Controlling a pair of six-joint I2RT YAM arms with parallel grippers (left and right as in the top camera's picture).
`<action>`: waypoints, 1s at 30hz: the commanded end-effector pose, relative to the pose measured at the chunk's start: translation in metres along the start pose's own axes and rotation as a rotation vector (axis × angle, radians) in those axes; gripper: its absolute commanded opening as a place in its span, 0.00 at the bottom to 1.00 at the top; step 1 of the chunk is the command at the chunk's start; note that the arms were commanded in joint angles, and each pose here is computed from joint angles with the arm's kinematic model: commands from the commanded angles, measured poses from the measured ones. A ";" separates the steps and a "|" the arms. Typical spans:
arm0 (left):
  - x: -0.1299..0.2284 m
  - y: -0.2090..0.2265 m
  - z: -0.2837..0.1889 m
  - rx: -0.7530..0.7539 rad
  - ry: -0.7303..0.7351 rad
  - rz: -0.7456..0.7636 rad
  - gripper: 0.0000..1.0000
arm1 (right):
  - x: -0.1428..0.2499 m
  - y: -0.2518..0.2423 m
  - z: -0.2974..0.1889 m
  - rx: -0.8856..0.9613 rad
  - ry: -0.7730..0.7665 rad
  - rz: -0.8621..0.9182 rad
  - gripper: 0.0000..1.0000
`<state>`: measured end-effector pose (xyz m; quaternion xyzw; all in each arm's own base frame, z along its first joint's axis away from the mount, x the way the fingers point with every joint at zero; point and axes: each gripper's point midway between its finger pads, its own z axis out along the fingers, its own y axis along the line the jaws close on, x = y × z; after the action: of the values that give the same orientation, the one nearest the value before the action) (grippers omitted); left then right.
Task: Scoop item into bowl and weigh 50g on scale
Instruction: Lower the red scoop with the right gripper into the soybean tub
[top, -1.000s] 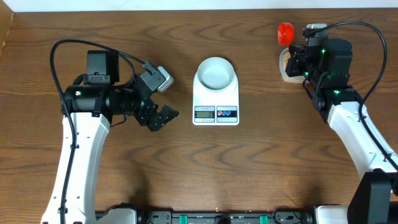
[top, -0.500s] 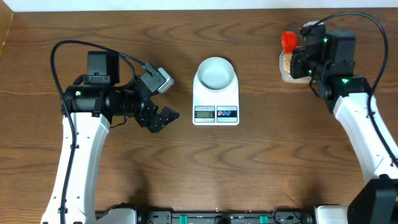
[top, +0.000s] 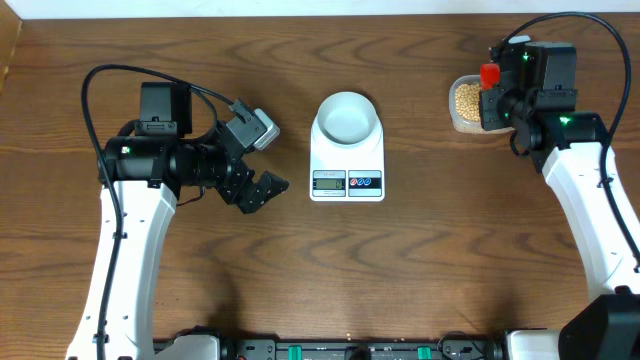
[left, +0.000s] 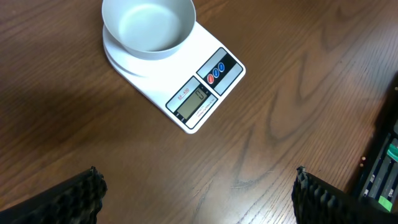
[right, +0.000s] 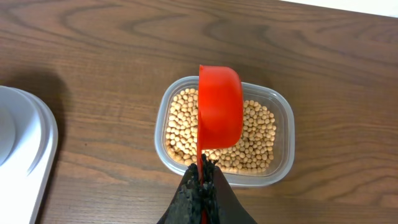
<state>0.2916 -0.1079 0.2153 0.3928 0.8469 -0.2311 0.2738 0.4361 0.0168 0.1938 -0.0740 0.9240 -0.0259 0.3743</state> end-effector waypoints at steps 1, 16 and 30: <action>-0.004 -0.003 -0.004 0.001 -0.016 0.022 0.98 | -0.010 -0.004 -0.005 0.021 -0.023 -0.016 0.01; -0.004 -0.003 -0.004 0.001 -0.016 0.022 0.98 | -0.012 -0.009 -0.005 0.056 -0.031 -0.016 0.01; -0.004 -0.003 -0.004 0.001 -0.016 0.022 0.98 | -0.002 -0.024 -0.009 0.138 0.034 -0.019 0.01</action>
<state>0.2916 -0.1079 0.2153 0.3928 0.8469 -0.2311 0.2738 0.4313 0.0015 0.1963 -0.0593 0.9289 -0.0667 0.3594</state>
